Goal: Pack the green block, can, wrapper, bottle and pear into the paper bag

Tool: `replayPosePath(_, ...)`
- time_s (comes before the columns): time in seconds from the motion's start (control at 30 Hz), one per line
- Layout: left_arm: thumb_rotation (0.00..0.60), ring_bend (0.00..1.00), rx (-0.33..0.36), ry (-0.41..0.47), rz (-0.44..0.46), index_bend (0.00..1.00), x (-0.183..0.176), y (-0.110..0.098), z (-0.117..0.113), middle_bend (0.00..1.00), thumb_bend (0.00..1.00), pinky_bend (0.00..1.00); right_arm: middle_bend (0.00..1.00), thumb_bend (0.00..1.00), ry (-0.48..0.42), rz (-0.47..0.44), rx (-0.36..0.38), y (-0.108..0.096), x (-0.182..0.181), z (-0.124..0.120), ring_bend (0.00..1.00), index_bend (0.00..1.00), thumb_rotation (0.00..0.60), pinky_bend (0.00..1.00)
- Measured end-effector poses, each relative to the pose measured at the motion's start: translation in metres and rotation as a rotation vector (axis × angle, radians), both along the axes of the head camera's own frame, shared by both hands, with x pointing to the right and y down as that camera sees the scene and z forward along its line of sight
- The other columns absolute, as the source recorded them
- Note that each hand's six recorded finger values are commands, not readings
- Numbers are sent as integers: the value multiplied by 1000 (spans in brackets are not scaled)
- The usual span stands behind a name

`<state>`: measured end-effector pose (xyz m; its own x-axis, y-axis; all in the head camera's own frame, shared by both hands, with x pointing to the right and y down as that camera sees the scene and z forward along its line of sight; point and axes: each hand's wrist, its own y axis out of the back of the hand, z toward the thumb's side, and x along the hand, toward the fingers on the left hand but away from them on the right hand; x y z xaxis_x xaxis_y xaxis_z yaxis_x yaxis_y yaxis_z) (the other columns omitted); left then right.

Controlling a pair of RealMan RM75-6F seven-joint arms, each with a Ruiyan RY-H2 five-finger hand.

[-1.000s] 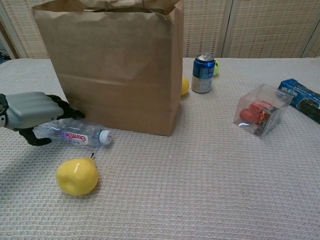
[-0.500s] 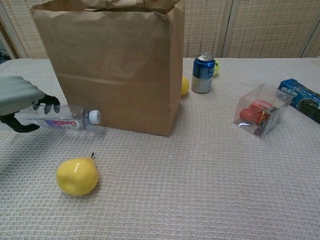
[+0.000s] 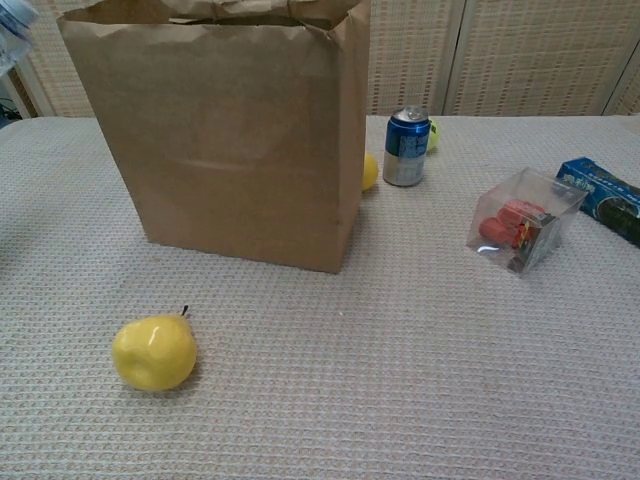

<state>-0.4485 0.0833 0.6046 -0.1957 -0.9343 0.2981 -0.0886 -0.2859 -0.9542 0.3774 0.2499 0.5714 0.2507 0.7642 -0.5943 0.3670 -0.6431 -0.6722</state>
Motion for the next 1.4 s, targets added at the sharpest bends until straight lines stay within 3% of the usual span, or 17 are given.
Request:
replayPosePath(0.17, 600, 610, 137, 300, -318, 710, -11, -23, -28, 672, 576, 647, 0, 10, 1, 0, 2, 0, 0, 0, 0, 0, 600, 59)
replayPosePath(0.27, 600, 610, 196, 488, -403, 710, 3, -38, -45, 673, 580, 648, 0, 11, 4, -3, 3, 0, 0, 0, 0, 0, 600, 59)
replayPosePath(0.37, 600, 610, 216, 632, -406, 710, 28, -49, -58, 673, 587, 648, 0, 10, 6, -7, 3, 0, 0, 1, 0, 0, 600, 60)
replayPosePath(0.5, 600, 610, 216, 754, -332, 711, 72, -64, -72, 673, 587, 648, 0, 11, 8, -7, 5, -1, 0, 1, 0, 0, 600, 60)
replayPosePath(0.73, 600, 610, 166, 872, -191, 710, 154, -79, -78, 673, 586, 648, 0, 11, 7, -11, 0, 0, 0, 0, 0, 0, 600, 59)
replayPosePath(0.93, 600, 610, 98, 937, -125, 709, 215, -75, -61, 672, 586, 648, 0, 11, 0, -10, -2, 0, 0, -1, 0, 0, 600, 60)
replayPosePath(1.1, 600, 582, 52, 929, -92, 677, 243, -72, -41, 643, 577, 626, 0, 11, -5, -7, -7, -1, 0, -1, 0, 0, 600, 59)
replayPosePath(1.17, 600, 441, 27, 911, -67, 548, 251, -70, -34, 493, 537, 525, 0, 10, -7, -8, -9, -1, 0, -2, 0, 0, 600, 59)
replayPosePath(1.23, 600, 213, -3, 898, -36, 356, 256, -67, -29, 259, 479, 344, 0, 10, -8, -10, -11, 0, 0, -2, 0, 0, 600, 59)
replayPosePath(1.27, 600, 146, -23, 888, -11, 295, 260, -64, -26, 191, 464, 290, 0, 11, -8, -11, -12, 0, -1, -2, 0, 0, 600, 59)
replayPosePath(1.4, 600, 41, -49, 855, 63, 145, 265, -61, -23, 49, 438, 200, 0, 11, -8, -12, -15, 0, -1, -2, 0, 0, 600, 59)
